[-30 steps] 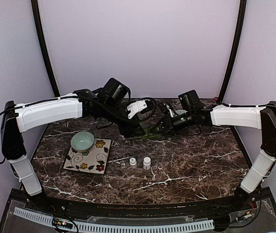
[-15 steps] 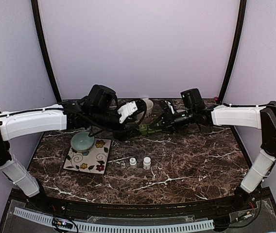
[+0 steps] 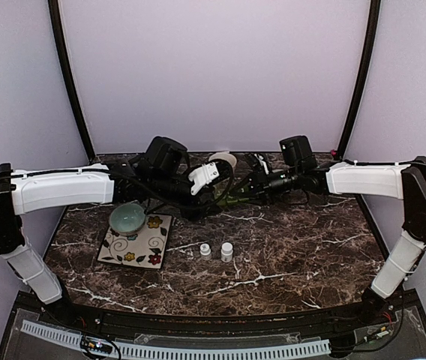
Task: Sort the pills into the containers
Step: Open the lid of the pill container.
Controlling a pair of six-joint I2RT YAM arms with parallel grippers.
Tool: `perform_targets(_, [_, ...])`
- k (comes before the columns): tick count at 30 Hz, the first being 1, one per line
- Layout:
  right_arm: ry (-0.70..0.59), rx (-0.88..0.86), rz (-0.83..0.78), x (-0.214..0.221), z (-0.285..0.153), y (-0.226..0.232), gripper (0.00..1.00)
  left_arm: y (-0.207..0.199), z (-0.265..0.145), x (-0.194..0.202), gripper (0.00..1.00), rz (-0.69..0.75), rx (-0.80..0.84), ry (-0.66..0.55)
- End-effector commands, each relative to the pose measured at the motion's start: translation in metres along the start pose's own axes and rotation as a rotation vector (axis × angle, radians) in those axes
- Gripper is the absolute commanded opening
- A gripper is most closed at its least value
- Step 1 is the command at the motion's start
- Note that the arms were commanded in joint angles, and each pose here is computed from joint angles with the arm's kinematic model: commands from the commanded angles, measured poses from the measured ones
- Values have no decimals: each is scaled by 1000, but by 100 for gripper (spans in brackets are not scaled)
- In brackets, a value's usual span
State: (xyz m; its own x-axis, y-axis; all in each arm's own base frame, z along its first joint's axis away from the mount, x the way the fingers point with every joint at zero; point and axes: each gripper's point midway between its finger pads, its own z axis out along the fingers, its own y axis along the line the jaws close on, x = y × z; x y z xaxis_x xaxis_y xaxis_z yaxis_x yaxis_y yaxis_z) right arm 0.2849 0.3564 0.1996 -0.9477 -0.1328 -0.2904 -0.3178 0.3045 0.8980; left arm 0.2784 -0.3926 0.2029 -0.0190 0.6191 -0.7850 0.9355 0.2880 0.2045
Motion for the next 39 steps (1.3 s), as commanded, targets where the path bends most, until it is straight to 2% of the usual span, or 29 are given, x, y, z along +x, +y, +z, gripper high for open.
perform_targets(1, [0,-32,-22,-4,1,6,0,10,-3,-19,67,35,-49,-44])
perform_targets(12, [-6,-24,-28,-1,1,3,0,25,1,-28,67,45,-100,-51])
perform_targets(23, [-18,-13,-27,4,-1,-4,0,28,0,-35,64,35,-80,-55])
perform_targets(39, [-32,-28,-29,5,-4,2,0,41,0,-30,63,44,-149,-29])
